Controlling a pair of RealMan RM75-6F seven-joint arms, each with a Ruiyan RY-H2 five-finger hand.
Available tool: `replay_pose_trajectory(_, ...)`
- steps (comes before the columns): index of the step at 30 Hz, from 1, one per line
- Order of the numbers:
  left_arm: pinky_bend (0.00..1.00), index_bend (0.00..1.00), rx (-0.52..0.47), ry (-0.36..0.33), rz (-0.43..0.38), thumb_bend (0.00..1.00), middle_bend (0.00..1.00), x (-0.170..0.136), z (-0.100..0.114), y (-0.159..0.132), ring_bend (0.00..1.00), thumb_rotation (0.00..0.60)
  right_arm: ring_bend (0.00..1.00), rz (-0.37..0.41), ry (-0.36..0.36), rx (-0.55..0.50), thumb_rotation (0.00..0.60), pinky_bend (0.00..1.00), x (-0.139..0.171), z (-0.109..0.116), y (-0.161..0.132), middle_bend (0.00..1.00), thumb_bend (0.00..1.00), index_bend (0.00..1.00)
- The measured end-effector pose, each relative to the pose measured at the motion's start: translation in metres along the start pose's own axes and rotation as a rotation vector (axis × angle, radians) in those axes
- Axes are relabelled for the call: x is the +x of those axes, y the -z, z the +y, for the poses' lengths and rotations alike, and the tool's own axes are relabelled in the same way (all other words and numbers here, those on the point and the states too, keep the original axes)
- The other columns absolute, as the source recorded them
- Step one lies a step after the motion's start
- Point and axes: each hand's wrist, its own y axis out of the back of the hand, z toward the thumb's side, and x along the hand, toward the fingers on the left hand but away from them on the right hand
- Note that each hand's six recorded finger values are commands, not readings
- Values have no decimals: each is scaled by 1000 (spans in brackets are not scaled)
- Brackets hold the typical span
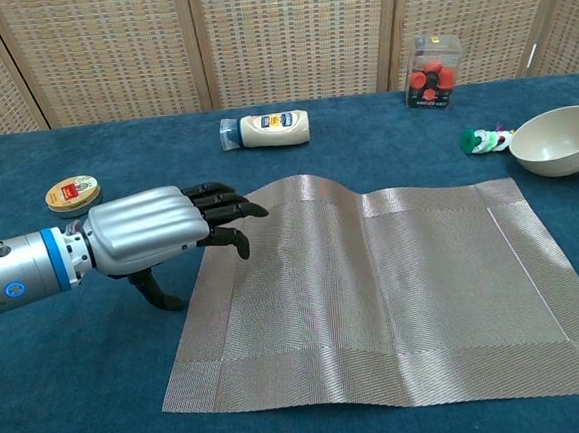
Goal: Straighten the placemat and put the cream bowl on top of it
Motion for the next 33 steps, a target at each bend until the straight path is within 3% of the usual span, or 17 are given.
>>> replay_pose_trajectory(7, 0, 269, 17, -3, -6, 17, 0, 1, -1, -2, 0, 600, 0, 6, 7, -3, 600, 0, 1, 2, -1, 0, 0, 1)
replay_pose_trajectory(16, 0, 288, 11, -3, -22, 356, 0, 4, -3, -9, 0, 600, 0, 20, 21, -8, 600, 0, 3, 6, -5, 0, 0, 2)
replay_pose_trajectory(26, 0, 300, 14, -15, -25, 369, 0, 6, 0, -9, 0, 600, 0, 29, 22, -13, 600, 0, 5, 7, -7, 0, 0, 7)
replay_pose_trajectory(33, 0, 331, 9, -22, -26, 449, 0, 9, 3, -12, 0, 600, 0, 28, 18, -17, 600, 0, 5, 8, -6, 0, 0, 14)
